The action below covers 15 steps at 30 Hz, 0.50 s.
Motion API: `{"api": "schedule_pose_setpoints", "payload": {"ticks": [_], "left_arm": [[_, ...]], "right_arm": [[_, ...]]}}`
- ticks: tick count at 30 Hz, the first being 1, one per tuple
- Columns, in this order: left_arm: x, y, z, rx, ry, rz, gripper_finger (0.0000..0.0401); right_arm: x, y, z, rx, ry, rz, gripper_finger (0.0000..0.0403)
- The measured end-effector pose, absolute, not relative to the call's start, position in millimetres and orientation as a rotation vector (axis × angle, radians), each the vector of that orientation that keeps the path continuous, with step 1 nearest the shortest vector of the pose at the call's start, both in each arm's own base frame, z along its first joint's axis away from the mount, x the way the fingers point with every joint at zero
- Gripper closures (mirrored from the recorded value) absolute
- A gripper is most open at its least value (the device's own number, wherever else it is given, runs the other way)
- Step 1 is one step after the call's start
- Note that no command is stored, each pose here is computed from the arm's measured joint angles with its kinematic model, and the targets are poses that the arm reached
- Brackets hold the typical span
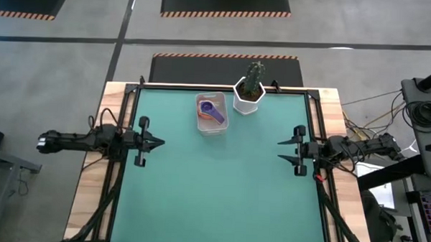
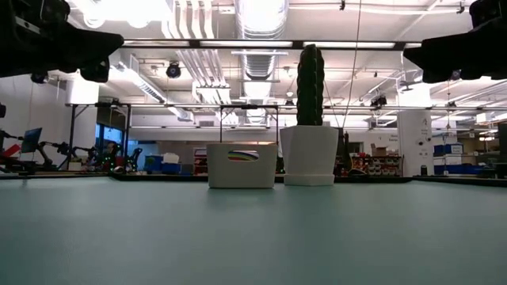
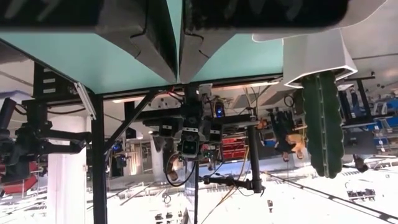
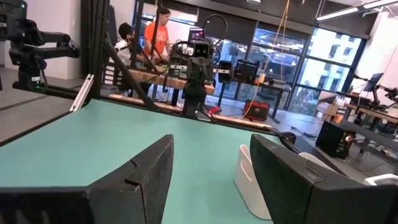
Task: Nest measuring cups in basket
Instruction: Return to Home Position
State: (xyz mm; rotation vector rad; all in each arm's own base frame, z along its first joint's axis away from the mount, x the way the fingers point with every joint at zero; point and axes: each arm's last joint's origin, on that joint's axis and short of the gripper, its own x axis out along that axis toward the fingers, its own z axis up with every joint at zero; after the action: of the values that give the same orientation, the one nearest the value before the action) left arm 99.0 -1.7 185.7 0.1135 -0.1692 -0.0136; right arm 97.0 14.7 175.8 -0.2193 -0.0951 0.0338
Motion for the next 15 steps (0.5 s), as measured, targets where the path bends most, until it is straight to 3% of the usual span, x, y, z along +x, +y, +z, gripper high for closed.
{"api": "schedule_pose_setpoints", "payload": {"ticks": [15], "left_arm": [[99.8, -1.7, 185.3, 0.114, -0.159, -0.014, 0.0401]], "right_arm": [[97.0, 14.7, 175.5, -0.220, -0.095, 0.033, 0.0202]]}}
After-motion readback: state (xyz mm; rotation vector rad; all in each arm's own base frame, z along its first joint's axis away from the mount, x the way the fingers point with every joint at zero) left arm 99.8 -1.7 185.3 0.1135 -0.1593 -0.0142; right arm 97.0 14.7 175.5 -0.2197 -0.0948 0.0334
